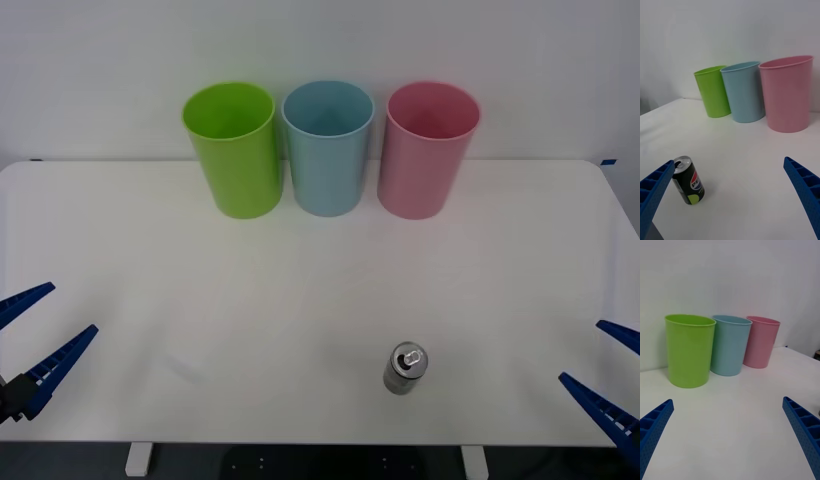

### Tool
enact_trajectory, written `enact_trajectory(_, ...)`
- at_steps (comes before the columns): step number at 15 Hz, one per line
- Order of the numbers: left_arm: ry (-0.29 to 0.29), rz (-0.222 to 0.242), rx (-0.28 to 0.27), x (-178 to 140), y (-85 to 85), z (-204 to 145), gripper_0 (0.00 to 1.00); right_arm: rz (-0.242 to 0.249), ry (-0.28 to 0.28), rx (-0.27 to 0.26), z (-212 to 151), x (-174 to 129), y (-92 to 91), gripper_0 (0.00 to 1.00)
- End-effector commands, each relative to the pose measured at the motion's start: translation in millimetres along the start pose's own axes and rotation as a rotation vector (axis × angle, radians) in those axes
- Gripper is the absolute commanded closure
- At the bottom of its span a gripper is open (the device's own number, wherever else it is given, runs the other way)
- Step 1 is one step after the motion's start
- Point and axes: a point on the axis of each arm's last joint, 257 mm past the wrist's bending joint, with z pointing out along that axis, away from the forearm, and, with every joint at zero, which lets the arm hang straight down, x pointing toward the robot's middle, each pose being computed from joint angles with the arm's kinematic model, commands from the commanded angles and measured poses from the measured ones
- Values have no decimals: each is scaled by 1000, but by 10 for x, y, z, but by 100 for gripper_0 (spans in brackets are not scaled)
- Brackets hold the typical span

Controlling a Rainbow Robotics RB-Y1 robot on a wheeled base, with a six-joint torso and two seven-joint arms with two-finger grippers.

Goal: Grasp the object on the table and drop it into the matching bin: aluminum can to the light blue bin, PET bottle to the pink bin.

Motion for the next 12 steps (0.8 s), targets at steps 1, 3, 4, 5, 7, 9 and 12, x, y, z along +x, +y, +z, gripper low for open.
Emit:
enact_trajectory(1,0,0,0,0,0,0,0,-14,25,-12,-49,92,75,0)
enact_trajectory(3,0,0,0,0,0,0,0,-23,42,-24,-61,159,128,0)
enact_trajectory(4,0,0,0,0,0,0,0,-59,50,-29,-72,198,159,0)
enact_trajectory(5,0,0,0,0,0,0,0,-81,59,-29,-92,258,172,0)
enact_trajectory(7,0,0,0,0,0,0,0,-106,74,-42,-102,394,184,0)
enact_trajectory(9,0,0,0,0,0,0,0,-95,84,-62,-118,513,194,0)
enact_trajectory(12,0,0,0,0,0,0,0,-78,95,-88,-33,667,255,0)
